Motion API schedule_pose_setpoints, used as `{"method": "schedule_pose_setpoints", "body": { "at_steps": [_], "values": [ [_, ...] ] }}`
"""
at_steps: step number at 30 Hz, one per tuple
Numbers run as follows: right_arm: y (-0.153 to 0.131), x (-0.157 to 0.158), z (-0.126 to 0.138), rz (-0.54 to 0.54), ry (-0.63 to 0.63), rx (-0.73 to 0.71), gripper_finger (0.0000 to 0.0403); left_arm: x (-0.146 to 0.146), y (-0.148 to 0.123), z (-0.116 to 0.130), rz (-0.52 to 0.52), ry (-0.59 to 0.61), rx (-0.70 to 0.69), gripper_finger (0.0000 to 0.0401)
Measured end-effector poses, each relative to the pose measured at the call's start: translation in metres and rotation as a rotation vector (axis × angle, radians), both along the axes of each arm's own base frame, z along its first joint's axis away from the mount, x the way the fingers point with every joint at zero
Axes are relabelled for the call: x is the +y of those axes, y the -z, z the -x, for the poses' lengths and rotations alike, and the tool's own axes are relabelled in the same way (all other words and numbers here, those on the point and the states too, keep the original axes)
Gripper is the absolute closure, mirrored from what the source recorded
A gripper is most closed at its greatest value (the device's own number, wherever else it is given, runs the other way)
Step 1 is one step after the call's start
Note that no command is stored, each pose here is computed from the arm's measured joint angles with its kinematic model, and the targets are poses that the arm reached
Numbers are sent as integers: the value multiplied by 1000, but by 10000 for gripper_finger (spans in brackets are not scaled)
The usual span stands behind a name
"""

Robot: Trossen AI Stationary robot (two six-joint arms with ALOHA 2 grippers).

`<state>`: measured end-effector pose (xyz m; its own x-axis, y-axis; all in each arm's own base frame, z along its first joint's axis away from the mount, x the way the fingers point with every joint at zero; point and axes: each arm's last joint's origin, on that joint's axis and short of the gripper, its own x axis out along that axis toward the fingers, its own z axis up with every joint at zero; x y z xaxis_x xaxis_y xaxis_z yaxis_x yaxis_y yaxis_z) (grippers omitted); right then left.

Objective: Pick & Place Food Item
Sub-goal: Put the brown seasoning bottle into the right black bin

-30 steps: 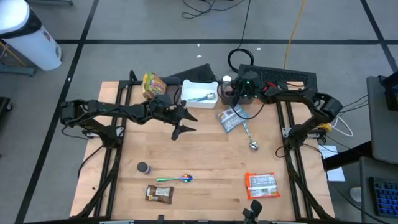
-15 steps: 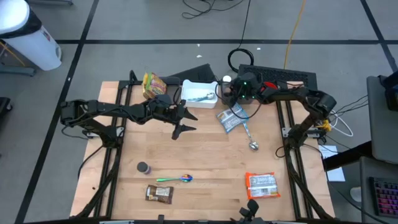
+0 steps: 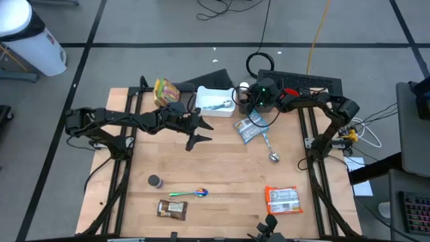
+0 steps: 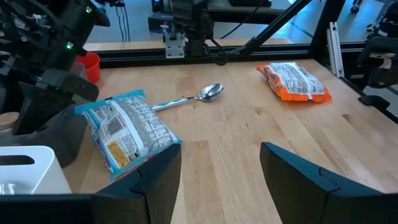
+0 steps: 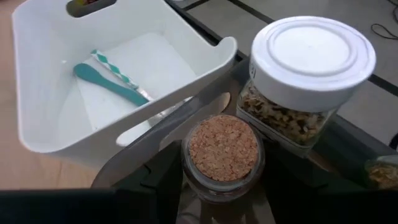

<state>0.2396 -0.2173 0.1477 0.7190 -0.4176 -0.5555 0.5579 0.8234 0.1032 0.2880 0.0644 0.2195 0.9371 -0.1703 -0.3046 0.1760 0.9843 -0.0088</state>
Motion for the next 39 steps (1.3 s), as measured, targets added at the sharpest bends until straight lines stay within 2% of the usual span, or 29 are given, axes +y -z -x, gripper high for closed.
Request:
{"method": "schedule_pose_setpoints", "body": {
  "at_steps": [7, 15, 23, 39],
  "values": [
    [-3, -3, -3, -22, -20, 64, 234, 0, 0, 0, -1, 0, 0, 176],
    [-31, -14, -15, -71, -65, 191, 234, 0, 0, 0, -2, 1, 0, 176],
    [-55, -19, -20, -99, -77, 237, 234, 0, 1, 0, -13, 4, 3, 176],
    [-40, -12, -14, -149, -70, 284, 234, 0, 1, 0, -17, 6, 3, 176]
  ]
}}
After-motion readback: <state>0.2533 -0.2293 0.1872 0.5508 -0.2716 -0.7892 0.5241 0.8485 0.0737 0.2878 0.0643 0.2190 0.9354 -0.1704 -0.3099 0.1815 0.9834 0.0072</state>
